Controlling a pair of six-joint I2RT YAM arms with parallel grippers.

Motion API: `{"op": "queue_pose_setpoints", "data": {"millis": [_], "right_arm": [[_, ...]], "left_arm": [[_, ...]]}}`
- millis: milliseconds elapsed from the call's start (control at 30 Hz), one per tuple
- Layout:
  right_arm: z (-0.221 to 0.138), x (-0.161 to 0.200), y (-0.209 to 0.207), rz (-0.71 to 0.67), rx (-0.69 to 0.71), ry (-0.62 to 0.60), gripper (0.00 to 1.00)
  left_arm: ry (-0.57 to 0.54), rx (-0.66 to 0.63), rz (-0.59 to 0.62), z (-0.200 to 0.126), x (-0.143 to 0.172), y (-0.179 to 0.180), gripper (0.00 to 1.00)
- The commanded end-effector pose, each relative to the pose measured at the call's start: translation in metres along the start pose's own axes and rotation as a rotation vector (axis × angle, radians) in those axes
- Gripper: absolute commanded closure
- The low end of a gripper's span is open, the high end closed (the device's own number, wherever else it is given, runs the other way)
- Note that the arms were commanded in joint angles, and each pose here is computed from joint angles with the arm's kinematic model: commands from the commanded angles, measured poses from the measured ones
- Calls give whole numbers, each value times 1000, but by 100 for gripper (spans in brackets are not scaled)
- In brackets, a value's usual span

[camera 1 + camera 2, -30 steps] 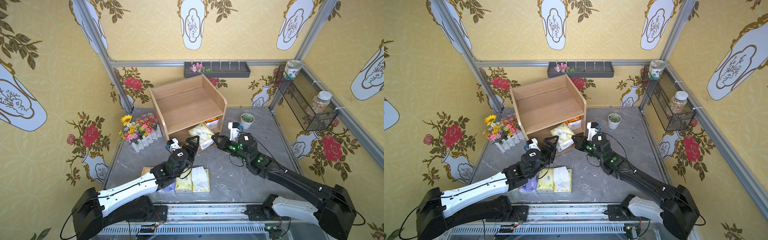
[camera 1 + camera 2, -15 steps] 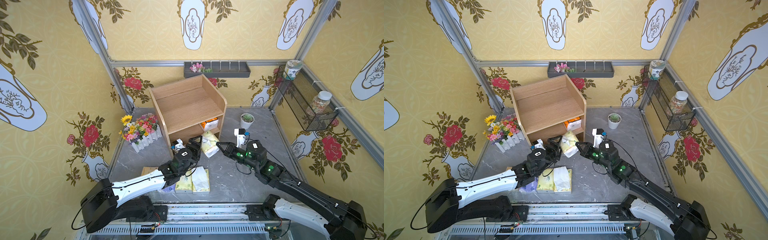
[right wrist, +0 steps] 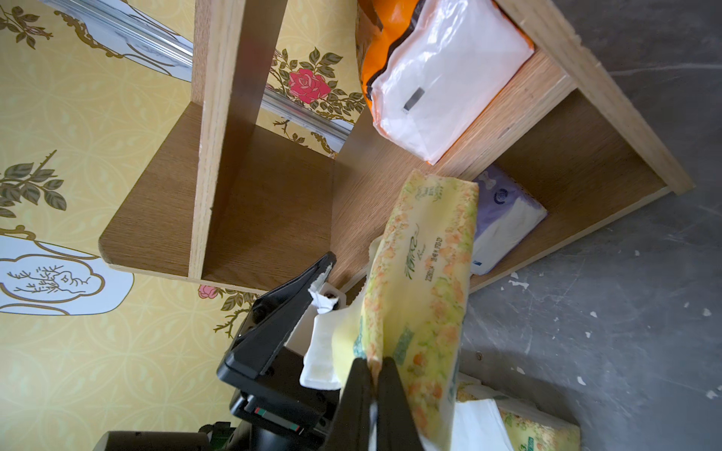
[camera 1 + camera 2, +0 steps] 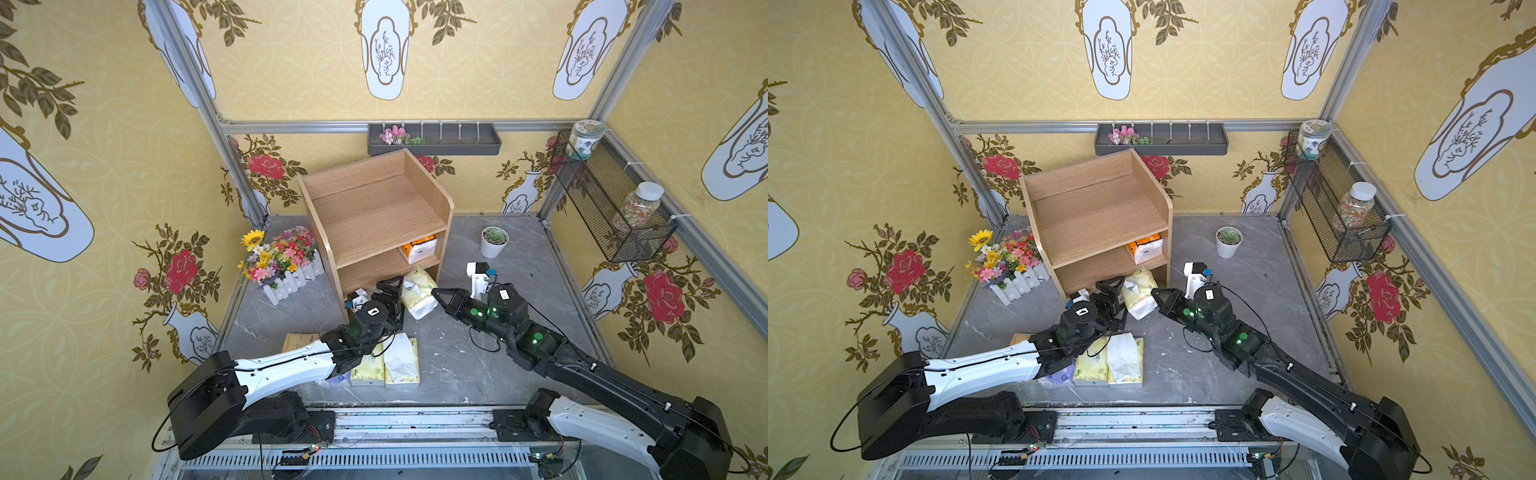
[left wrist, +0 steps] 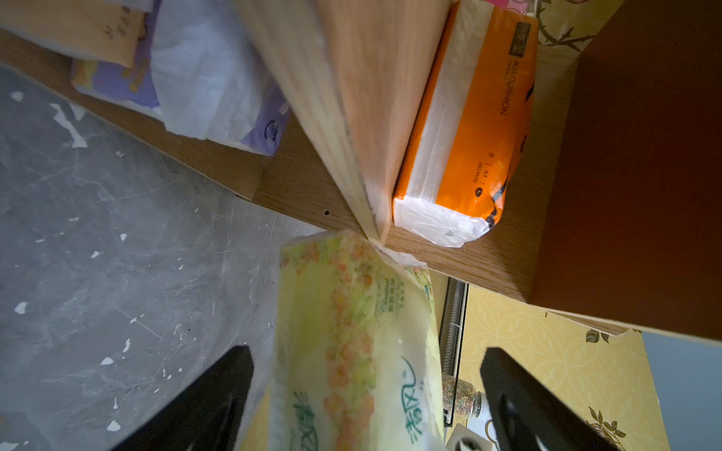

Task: Remove the tissue boxes from the shelf
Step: Pick up a box of tissues from the shelf.

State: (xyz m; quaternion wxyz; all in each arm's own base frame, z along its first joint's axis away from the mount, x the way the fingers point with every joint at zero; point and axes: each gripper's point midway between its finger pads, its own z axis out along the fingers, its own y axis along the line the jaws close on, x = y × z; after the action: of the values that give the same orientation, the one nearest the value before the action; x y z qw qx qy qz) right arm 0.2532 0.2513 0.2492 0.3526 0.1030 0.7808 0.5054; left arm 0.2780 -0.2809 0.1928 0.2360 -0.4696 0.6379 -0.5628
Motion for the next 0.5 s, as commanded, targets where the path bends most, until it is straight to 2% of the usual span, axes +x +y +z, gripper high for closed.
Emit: {"op": "queue_pose_setpoints", "data": {"millis": [0,233,400,467], "right_arm": [[-3,-14,30,9,-108,-45,100],[-13,-18,40,60,-159,-65,100],[-20,-17,40,69,-153,-64,100],[-22,-16,35,69,-137,-66,100]], "left_arm": [[28,65,-32,1,6,-13,3],[32,115,-83,3,7,-21,13],[45,128,-73,7,15,-29,27],[50,127,-54,9,17,-30,35]]}}
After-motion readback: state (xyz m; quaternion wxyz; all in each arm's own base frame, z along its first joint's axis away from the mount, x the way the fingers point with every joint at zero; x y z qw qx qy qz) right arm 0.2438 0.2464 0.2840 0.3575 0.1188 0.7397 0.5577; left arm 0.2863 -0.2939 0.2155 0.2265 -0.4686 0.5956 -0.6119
